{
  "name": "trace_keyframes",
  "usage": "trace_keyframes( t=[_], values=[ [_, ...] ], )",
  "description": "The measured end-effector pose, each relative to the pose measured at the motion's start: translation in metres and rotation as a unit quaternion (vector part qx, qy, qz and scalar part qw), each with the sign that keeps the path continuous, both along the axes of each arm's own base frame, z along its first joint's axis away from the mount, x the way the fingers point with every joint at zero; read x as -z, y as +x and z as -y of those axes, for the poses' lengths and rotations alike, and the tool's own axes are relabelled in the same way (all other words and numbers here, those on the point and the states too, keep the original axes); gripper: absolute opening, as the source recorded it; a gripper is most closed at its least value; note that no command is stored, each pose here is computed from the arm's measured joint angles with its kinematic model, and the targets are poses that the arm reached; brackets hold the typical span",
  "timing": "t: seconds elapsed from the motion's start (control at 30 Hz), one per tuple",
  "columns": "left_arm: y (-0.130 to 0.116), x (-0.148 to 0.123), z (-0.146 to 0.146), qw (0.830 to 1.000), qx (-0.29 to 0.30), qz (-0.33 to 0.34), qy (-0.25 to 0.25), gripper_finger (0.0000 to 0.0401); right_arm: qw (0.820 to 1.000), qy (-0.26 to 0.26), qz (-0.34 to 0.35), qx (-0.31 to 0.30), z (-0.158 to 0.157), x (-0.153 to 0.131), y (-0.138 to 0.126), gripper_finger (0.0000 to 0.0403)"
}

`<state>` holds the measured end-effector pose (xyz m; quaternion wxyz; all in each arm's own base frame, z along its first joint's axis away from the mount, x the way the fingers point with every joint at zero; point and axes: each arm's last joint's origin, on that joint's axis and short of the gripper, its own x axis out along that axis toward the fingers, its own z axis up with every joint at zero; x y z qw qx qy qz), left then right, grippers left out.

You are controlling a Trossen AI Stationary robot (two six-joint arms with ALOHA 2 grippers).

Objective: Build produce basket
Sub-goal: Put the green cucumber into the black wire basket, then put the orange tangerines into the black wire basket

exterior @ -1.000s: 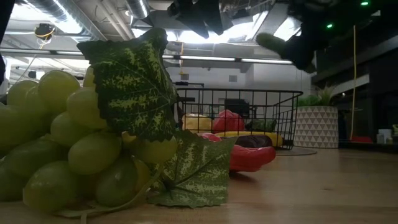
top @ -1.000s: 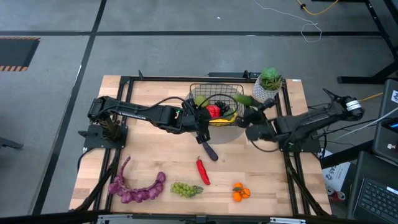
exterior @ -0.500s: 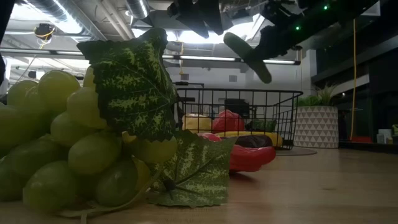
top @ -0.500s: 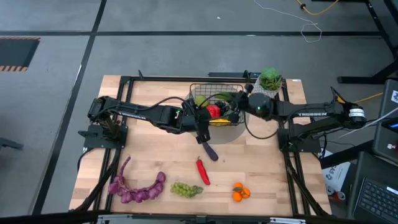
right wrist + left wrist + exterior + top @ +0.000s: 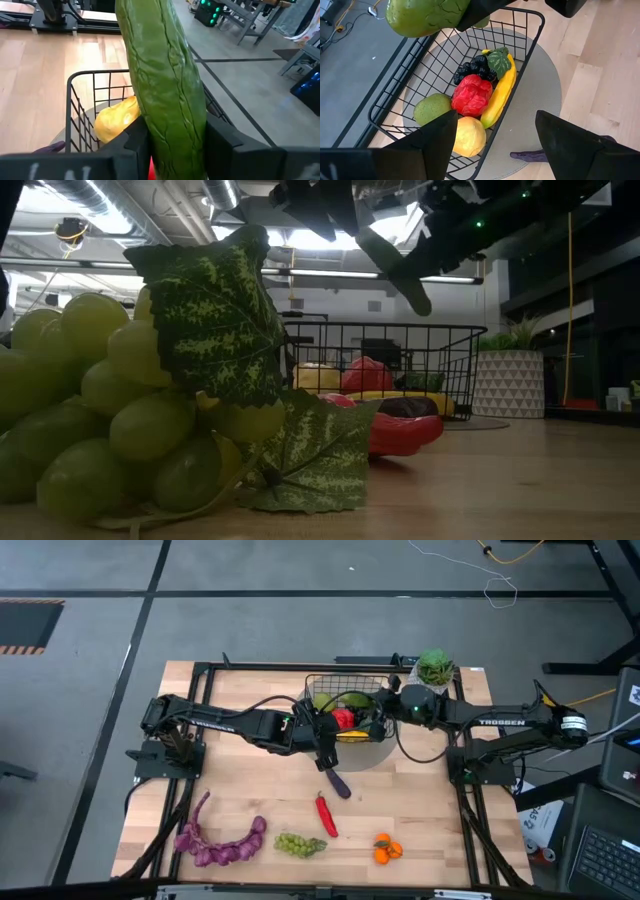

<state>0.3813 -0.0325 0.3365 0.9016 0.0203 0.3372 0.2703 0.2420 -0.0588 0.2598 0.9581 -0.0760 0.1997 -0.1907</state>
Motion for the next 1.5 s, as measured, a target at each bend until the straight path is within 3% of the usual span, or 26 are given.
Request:
trace_keyframes(
  t=[0.17, 0.47, 0.6, 0.9, 1.07, 1.13, 1.27, 1.5],
  values=[
    [0.0, 0.0, 0.0, 1.0, 0.0, 0.0, 0.0, 0.0264, 1.0, -0.001, -0.001, 0.0, 0.0, 0.0, 0.0, 0.0152],
    [0.0, 0.0, 0.0, 1.0, 0.0, 0.0, 0.0, 0.0264, 1.0, -0.009, -0.001, 0.026, 0.001, 0.0, -0.001, 0.0273],
    [0.0, 0.0, 0.0, 1.0, 0.0, 0.0, 0.0, 0.0264, 0.999, -0.014, -0.002, 0.038, 0.002, 0.0, -0.001, 0.0308],
    [0.0, 0.0, 0.0, 1.0, 0.0, 0.0, 0.0, 0.0264, 1.0, -0.004, -0.001, 0.027, 0.001, 0.0, -0.001, 0.0319],
    [0.0, 0.0, 0.0, 1.0, 0.0, 0.0, 0.0, 0.0264, 0.993, 0.102, -0.007, 0.057, 0.0, 0.01, -0.004, 0.0319],
    [0.0, 0.0, 0.0, 1.0, 0.0, 0.0, 0.0, 0.0264, 0.99, 0.139, -0.021, 0.024, -0.003, 0.013, -0.005, 0.0319],
    [0.0, 0.0, 0.0, 1.0, 0.0, 0.0, 0.0, 0.0264, 0.974, 0.192, -0.02, -0.116, -0.019, 0.012, -0.001, 0.0319],
    [0.0, 0.0, 0.0, 1.0, 0.0, 0.0, 0.0, 0.0264, 0.919, 0.216, -0.054, -0.326, -0.053, 0.017, -0.002, 0.0319]
  ],
)
